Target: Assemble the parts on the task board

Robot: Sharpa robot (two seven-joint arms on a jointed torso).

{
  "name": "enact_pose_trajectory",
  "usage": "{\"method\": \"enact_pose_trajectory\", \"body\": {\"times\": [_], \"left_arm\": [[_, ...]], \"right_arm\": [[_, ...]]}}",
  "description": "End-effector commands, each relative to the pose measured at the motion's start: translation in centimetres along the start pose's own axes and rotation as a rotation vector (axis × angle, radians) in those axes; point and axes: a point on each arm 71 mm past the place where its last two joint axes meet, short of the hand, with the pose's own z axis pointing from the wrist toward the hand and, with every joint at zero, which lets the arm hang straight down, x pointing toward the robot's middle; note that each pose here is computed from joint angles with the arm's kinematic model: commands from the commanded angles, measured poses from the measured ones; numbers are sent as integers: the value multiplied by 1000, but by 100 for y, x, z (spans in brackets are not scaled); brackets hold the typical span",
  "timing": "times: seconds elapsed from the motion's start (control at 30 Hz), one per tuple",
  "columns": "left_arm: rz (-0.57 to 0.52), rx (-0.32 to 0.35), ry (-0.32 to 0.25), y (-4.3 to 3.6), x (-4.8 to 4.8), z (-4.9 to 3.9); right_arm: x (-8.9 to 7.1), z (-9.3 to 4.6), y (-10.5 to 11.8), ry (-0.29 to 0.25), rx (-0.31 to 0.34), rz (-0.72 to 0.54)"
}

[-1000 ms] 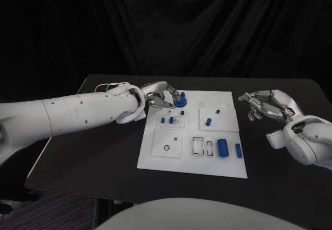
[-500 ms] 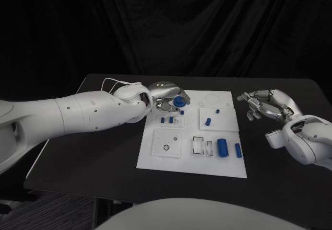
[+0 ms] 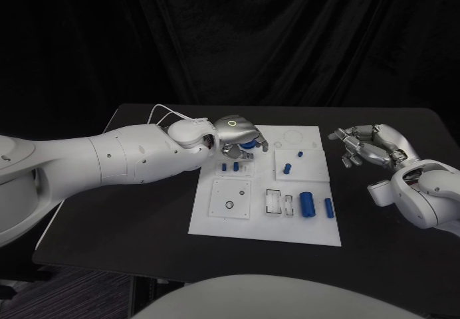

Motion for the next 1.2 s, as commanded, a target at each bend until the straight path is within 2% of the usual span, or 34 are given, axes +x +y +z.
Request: {"method": "enact_pose_trajectory", "body": {"times": [0.03,0.5,1.2], "left_arm": [[40,0,35,-11,40,18],[38,-24,72,6,110,79],[38,-67,112,91,190,112]], "right_arm": [[11,-5,-3,8,0,1],[22,2,-2,13,0,3],[43,13,-2,23,1,6]]}}
